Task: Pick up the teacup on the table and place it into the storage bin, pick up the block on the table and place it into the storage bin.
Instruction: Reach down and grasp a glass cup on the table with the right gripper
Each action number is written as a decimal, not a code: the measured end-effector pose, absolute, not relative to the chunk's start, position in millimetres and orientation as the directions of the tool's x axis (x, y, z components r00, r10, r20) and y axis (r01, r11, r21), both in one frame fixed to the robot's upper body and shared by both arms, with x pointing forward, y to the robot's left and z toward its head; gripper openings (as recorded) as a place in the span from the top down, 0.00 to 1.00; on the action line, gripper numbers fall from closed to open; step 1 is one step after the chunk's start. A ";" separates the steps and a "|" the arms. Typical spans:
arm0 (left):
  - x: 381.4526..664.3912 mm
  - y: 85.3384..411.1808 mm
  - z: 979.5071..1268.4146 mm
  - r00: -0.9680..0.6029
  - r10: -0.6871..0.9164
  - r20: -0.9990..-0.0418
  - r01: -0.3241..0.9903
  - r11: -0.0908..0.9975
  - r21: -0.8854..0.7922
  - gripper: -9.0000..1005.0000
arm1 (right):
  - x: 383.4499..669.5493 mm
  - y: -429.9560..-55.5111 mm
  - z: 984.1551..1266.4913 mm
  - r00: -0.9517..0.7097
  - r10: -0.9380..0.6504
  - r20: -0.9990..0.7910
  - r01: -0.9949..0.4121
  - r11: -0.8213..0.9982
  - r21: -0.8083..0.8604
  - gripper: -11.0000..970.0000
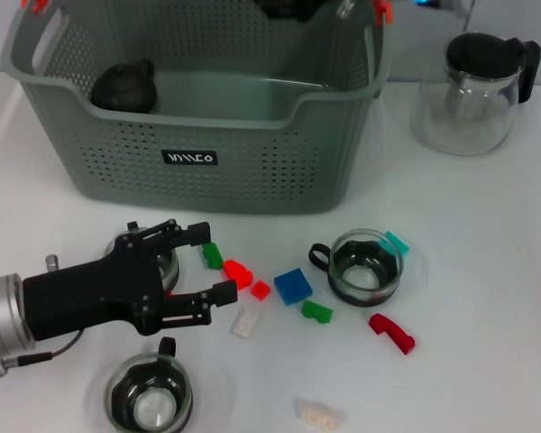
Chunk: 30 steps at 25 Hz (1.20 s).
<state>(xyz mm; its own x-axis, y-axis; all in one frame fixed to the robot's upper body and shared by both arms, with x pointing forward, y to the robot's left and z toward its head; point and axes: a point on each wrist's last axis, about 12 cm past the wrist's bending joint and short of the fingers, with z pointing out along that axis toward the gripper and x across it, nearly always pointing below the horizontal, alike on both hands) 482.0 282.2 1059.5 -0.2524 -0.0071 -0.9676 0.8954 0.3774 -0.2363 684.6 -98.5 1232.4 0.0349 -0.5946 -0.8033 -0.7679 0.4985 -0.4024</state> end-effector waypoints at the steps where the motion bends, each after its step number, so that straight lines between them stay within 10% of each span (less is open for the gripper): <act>1: 482.2 282.1 1059.7 -0.252 -0.007 -0.968 0.896 0.376 -0.236 0.11 | 681.0 -101.6 1236.7 0.028 -0.571 -0.820 -0.773 0.508 -0.381 0.31; 11: 481.4 282.4 1059.8 -0.251 -0.008 -0.968 0.897 0.375 -0.236 0.11 | 626.6 -164.6 1265.7 -0.130 -0.310 -0.942 -0.902 0.431 -0.017 0.29; 18: 481.5 283.0 1060.2 -0.249 -0.007 -0.968 0.898 0.374 -0.234 0.11 | 592.4 -200.6 1242.3 -0.203 -0.480 -0.854 -0.957 0.281 0.070 0.06; 30: 480.5 283.3 1059.2 -0.253 -0.008 -0.967 0.895 0.378 -0.238 0.11 | 568.2 -194.3 1188.0 -0.188 -0.798 -0.572 -0.982 0.157 0.104 0.04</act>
<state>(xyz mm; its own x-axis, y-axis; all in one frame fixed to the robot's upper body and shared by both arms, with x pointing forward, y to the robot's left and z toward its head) 480.5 283.3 1059.2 -0.2535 -0.0082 -0.9673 0.8949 0.3776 -0.2377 568.2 -194.3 1188.0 -0.1878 -0.7983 -0.5722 -0.9822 0.1567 0.1037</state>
